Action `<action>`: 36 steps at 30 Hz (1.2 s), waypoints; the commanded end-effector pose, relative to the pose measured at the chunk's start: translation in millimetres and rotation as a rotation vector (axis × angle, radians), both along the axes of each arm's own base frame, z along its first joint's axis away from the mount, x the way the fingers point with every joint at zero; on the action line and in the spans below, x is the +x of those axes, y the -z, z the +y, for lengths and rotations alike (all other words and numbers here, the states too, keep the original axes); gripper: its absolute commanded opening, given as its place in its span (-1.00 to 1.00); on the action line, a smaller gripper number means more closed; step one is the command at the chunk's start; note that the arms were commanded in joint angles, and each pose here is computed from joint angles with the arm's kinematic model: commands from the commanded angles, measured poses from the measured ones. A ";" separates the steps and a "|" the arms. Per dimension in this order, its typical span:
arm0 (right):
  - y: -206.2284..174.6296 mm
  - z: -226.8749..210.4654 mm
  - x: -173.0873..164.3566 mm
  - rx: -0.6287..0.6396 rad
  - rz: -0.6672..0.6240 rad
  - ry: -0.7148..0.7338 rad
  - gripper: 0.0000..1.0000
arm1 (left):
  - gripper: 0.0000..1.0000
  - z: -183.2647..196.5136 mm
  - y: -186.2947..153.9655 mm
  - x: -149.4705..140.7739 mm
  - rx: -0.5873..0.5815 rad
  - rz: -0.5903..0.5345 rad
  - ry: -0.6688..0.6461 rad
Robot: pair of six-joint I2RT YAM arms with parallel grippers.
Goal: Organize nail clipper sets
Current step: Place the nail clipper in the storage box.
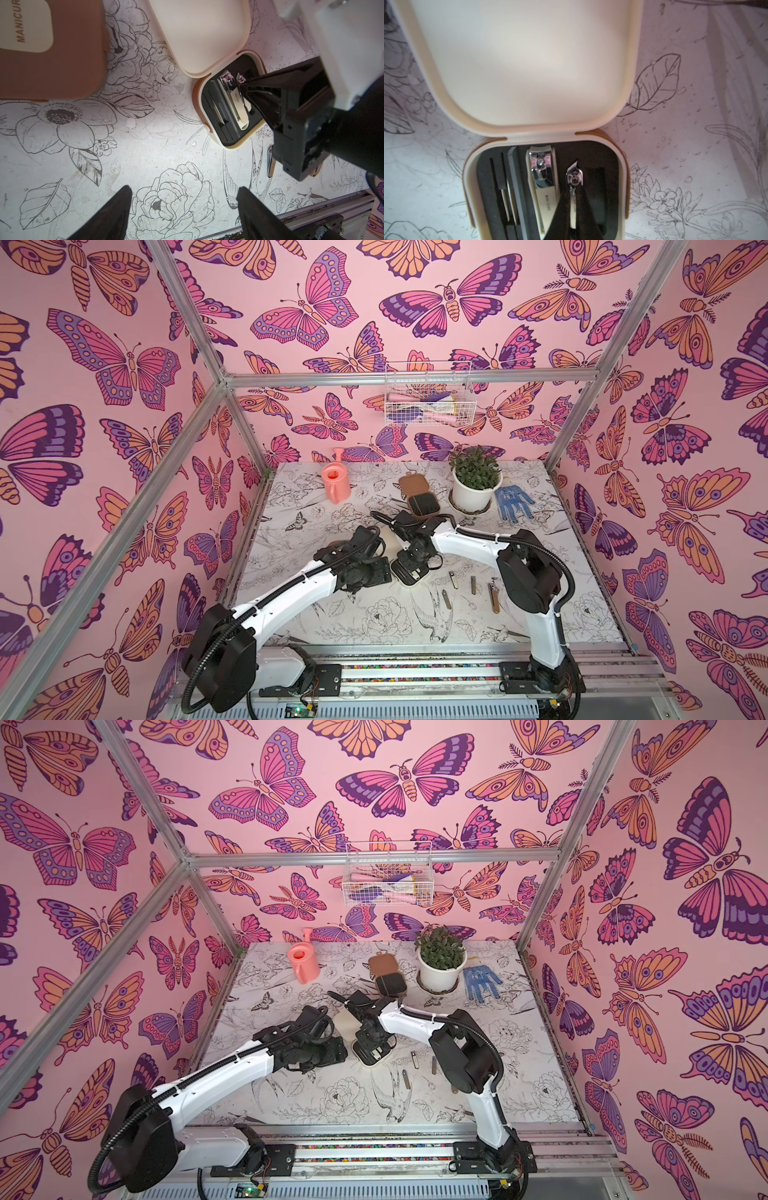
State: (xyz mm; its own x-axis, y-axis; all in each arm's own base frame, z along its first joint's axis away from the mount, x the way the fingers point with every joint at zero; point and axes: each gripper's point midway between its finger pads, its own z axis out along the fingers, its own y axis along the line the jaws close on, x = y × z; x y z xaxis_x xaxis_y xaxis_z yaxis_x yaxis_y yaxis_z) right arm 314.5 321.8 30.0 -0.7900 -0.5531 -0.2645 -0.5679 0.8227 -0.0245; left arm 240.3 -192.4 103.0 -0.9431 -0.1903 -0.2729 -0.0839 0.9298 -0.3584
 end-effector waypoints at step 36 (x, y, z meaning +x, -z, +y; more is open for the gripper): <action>111.6 -33.1 -46.1 -0.169 0.211 0.025 -0.85 | 0.63 7.5 -5.2 -4.4 -0.004 -0.018 -0.014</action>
State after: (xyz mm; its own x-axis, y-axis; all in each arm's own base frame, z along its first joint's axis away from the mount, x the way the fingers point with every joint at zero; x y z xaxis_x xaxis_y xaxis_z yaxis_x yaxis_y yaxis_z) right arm 312.8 320.8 22.9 -0.8066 -0.5357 -0.2497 -0.5466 0.8369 -0.0299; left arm 236.8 -189.6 109.9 -0.9361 -0.1961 -0.2919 -0.0759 0.9232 -0.3766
